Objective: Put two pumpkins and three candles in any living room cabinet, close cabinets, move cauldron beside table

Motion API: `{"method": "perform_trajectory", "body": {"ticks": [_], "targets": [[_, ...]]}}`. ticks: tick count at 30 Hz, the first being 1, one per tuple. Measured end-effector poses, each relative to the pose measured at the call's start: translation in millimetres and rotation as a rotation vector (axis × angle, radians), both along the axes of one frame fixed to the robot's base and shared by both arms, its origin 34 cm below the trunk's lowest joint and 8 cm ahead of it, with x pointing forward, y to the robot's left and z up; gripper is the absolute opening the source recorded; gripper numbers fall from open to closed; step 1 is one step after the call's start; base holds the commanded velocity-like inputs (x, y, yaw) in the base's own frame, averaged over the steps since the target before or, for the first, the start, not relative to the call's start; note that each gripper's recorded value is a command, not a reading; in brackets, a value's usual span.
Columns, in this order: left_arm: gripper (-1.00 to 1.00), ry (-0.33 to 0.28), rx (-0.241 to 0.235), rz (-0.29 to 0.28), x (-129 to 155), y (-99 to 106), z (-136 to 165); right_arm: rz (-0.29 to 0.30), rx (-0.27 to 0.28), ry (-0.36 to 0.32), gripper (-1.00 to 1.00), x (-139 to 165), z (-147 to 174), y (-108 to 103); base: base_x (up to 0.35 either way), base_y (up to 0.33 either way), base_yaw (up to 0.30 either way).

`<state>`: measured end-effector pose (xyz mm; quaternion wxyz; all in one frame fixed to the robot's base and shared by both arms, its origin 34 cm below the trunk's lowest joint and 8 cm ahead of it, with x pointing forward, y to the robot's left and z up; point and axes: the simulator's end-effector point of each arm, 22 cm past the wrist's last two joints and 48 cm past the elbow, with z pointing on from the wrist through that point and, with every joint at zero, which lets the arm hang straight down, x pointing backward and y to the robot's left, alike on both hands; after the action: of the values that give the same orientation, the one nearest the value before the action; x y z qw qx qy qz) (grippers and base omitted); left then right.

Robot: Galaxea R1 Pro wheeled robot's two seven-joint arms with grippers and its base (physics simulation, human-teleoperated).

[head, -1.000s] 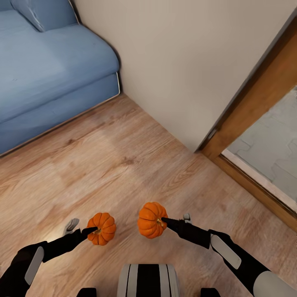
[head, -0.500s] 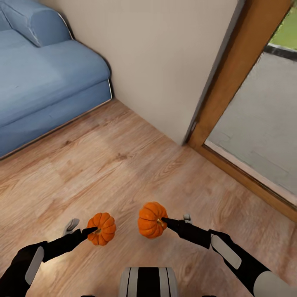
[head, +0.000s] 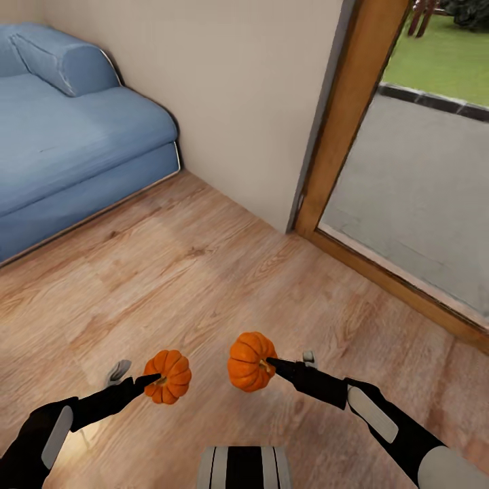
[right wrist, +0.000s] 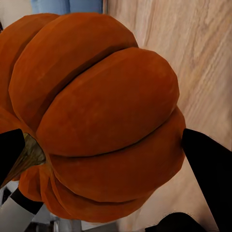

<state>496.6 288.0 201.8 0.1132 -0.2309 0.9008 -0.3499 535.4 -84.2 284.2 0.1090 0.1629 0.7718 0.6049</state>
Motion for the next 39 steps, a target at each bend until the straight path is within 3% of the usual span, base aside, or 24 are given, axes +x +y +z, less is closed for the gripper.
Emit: {"method": "perform_trajectory", "body": {"ticks": [23,39], "targets": [[-1.0,-0.119,0.003,0.001,32.4,1.5,53.4,-0.002,0.014,-0.12,-1.0,22.1,60.0,3.3,-0.331,0.0,-0.222],[-1.0,-0.203,0.002,0.007,51.9,3.6,94.0,-0.001,0.014,-0.203,-1.0,33.5,101.7,3.5,-0.028,0.0,-0.224]]}}
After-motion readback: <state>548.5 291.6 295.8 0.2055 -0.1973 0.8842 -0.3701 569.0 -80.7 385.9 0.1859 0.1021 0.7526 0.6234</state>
